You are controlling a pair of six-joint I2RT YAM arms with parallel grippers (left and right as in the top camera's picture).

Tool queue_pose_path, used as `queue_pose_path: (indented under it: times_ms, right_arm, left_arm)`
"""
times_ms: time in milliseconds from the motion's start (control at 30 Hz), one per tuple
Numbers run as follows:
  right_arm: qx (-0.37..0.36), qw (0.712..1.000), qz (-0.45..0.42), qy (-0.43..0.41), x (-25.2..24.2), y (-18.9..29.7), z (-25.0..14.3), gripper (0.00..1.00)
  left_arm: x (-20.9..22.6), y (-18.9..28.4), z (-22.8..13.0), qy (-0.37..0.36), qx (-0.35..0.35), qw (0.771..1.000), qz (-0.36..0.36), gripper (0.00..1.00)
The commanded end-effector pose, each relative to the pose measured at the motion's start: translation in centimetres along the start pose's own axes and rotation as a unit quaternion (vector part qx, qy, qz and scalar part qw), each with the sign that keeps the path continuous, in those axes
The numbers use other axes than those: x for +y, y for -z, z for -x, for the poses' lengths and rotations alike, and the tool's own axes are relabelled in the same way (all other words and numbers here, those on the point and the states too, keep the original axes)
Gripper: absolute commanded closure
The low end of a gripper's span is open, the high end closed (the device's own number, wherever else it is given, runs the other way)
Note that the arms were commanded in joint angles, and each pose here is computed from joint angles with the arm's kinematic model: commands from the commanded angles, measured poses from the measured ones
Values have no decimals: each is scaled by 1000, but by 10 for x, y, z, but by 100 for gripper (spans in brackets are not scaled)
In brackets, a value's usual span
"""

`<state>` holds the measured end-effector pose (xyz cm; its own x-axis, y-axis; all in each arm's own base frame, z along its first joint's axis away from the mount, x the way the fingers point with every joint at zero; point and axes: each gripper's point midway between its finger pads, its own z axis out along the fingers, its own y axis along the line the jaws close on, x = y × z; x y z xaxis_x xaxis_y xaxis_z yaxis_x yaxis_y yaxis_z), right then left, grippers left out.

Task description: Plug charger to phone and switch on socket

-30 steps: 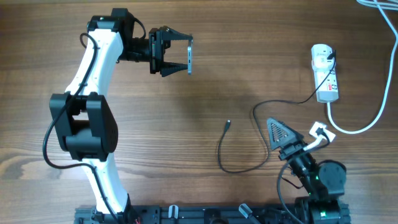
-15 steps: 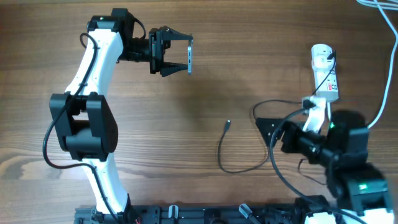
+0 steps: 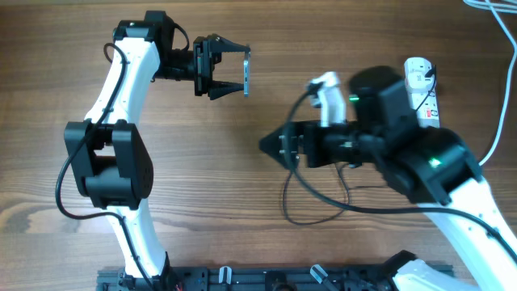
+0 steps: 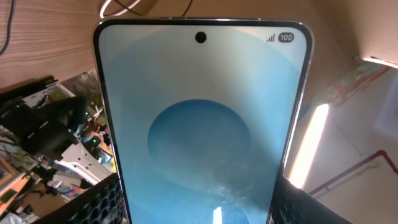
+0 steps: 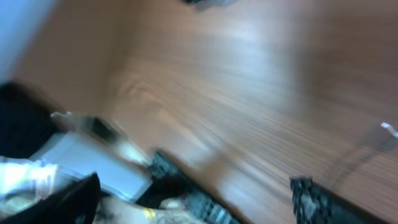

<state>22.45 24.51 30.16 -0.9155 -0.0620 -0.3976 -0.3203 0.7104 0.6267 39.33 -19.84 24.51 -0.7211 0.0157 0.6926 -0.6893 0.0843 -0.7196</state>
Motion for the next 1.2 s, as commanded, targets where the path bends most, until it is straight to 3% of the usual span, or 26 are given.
queue_pose_path:
  times_ms: [0,67,200,433,633,733,800,967,1167]
  right_arm:
    - [-59,984,-168,30,-6,-5,40,0]
    - [-85,969,-227,47,2,-18,62,1]
    - [-146,958,-240,53,16,-41,97,0]
    - [-181,944,-275,29,1,-68,117,2]
    - [-178,936,-304,16,-15,-77,118,28]
    - [-164,935,-314,25,-22,-82,116,30]
    - [-164,935,-314,28,-22,-82,116,43]
    - [-160,934,-318,29,-25,-92,117,47]
    - [-172,934,-313,29,-22,-92,122,64]
  left_arm:
    - [-13,1,-15,-26,8,1000,-12,29]
    - [-5,1,-8,-26,-13,1000,13,29]
    - [3,-4,-4,-27,-24,999,37,32]
    - [4,-10,-6,-27,-18,999,39,32]
    - [0,-10,-10,-25,-8,999,28,31]
    - [-4,-10,-14,-25,3,1000,15,31]
    - [-4,-10,-14,-25,3,1000,15,31]
    - [-4,-10,-14,-25,3,1000,15,31]
    - [-5,-10,-13,-31,3,999,15,31]
